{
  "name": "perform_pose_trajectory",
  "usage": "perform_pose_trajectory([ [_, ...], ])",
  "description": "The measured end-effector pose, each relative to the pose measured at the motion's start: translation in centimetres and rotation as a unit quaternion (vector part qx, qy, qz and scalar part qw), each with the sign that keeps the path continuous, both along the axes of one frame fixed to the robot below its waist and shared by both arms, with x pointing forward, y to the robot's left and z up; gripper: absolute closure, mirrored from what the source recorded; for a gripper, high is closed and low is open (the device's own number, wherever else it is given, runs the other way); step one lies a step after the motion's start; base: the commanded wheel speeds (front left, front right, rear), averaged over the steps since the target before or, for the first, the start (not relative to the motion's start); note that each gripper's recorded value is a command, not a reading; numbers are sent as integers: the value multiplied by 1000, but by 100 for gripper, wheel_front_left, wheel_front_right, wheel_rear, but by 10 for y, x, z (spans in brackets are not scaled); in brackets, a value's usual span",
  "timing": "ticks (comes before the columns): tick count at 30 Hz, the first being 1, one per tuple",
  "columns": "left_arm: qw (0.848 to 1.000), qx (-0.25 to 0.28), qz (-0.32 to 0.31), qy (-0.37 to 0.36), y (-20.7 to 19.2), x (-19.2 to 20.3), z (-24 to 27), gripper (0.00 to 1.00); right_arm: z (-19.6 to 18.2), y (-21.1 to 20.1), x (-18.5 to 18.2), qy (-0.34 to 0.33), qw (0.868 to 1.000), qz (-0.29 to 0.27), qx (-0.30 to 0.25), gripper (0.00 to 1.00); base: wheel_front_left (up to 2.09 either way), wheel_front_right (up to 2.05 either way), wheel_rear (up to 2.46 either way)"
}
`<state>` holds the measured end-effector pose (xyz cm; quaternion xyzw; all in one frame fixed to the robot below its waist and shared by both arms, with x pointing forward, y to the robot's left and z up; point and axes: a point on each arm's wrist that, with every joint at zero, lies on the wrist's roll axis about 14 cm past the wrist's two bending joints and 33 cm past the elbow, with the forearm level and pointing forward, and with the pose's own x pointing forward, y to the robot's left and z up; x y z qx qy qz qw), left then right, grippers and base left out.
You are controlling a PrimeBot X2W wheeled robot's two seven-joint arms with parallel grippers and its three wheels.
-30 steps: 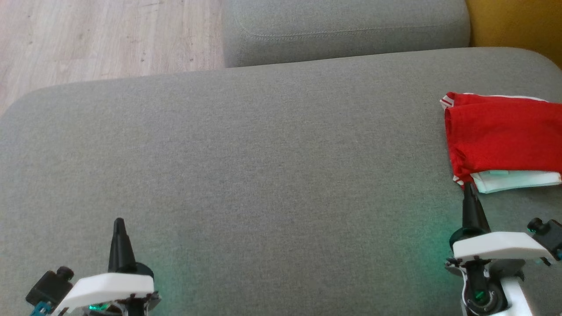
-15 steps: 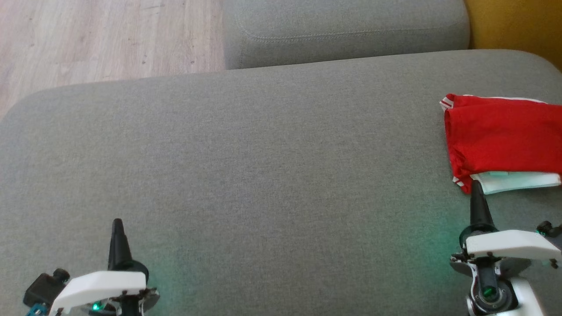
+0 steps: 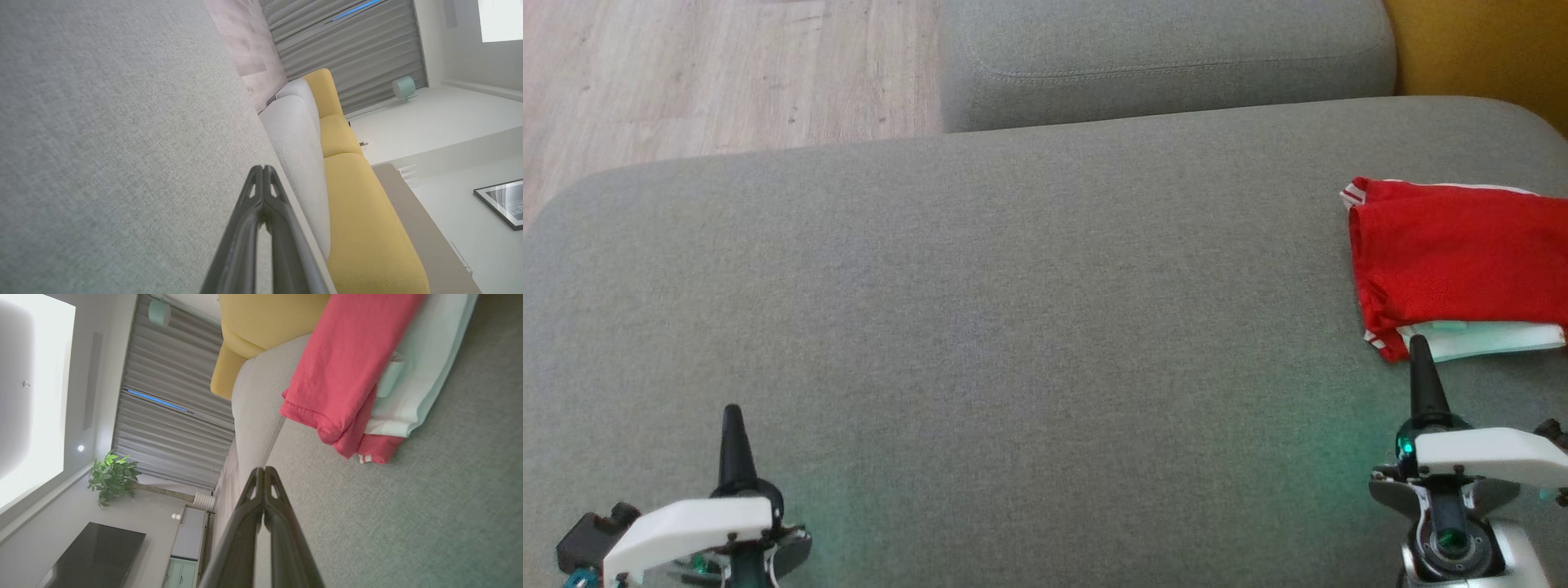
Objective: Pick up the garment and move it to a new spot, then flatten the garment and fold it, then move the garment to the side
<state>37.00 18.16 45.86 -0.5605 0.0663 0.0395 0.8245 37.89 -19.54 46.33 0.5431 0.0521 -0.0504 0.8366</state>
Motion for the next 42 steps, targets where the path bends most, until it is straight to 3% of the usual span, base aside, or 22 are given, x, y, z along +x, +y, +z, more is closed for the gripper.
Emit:
perform_pose_trajectory([
  [17,996,-83,8,-2,2,-1,3,100,9,-4,1,-15,995,-11,93,100,0,0,0],
  [42,982,-188,14,-23,5,4,17,100,22,-11,2,-42,977,-22,210,100,0,0,0],
])
